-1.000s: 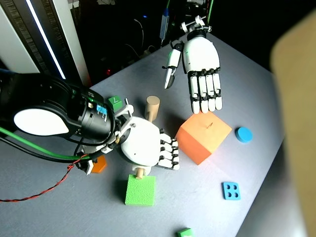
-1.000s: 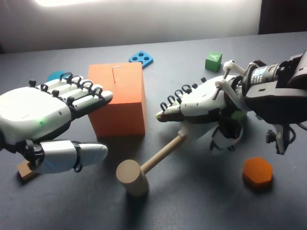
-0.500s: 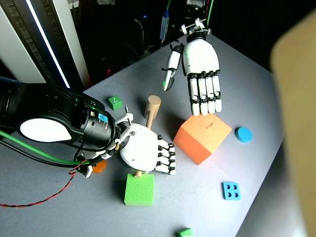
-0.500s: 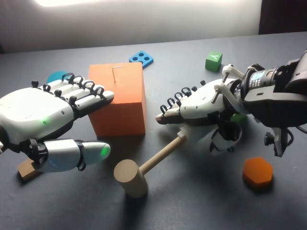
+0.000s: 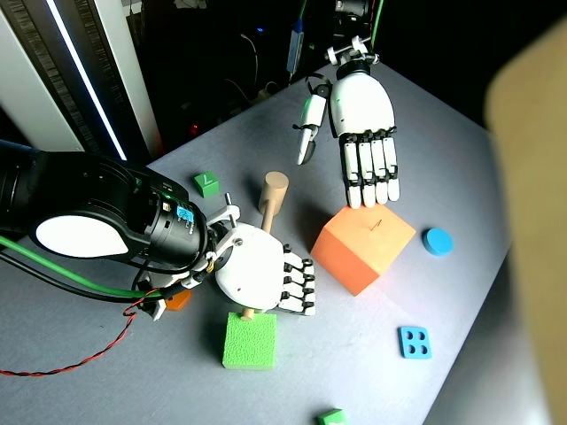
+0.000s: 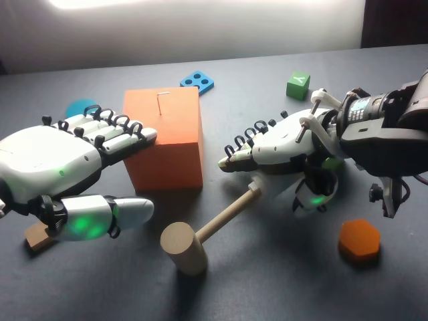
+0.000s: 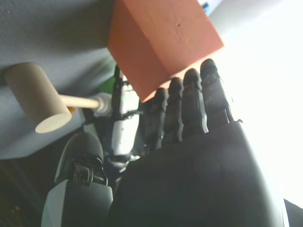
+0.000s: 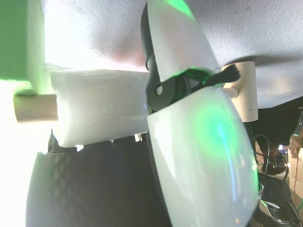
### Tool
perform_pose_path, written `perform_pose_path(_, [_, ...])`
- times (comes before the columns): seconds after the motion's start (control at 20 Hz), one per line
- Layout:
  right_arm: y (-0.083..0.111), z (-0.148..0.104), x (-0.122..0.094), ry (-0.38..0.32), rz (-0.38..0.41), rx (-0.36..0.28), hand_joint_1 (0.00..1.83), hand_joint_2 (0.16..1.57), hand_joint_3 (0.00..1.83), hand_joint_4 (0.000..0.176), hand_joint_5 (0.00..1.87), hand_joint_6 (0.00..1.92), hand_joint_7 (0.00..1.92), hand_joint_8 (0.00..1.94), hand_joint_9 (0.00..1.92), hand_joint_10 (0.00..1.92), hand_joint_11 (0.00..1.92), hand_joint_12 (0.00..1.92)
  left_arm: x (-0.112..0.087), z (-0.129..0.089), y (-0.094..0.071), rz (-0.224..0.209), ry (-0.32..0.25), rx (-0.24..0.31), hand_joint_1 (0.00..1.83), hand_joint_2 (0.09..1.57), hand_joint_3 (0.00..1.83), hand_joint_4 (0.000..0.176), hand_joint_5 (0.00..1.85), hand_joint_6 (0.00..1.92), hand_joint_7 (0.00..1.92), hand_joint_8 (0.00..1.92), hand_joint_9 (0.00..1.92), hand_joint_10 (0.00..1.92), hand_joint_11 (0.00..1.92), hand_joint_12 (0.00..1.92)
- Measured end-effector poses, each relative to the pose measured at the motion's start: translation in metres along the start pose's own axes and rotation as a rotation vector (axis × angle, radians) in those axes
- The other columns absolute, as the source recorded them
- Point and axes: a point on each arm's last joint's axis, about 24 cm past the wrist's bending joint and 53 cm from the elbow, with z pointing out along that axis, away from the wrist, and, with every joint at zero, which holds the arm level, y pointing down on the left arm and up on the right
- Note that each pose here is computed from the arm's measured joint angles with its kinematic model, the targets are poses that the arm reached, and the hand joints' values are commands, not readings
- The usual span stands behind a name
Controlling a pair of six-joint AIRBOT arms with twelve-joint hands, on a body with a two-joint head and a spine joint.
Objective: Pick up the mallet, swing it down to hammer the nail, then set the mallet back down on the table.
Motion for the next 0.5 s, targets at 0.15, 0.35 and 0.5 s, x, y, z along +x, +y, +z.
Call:
perform_pose_path(0.15, [0.0,0.0,0.0,0.0,0.0,0.0,1.38,0.97,0.0,0.0,0.07,0.0,0.03,0.0,0.0,0.0,0.04,0.04,-0.0006,0.0002,0.0011,-0.006,-0.003,-0.004,0.0,1.29,0.0,0.0,0.08,0.0,0.06,0.0,0.03,0.0,0.03,0.02])
perform_pose_path(0.35, [0.0001,0.0,0.0,0.0,0.0,0.0,1.31,1.01,0.0,0.0,0.29,0.02,0.27,0.01,0.27,0.02,0.0,0.72,0.0025,-0.0001,0.0029,-0.024,-0.001,-0.007,0.0,1.29,0.0,0.0,0.06,0.0,0.05,0.0,0.03,0.0,0.02,0.01])
perform_pose_path(0.5, [-0.0004,0.0,-0.0009,-0.003,0.0,0.0,1.28,1.0,0.0,0.0,0.43,0.02,0.45,0.02,0.43,0.03,0.04,1.03,0.0043,0.0001,0.0029,-0.034,-0.002,-0.004,0.0,1.29,0.0,0.0,0.09,0.01,0.07,0.01,0.05,0.01,0.04,0.02])
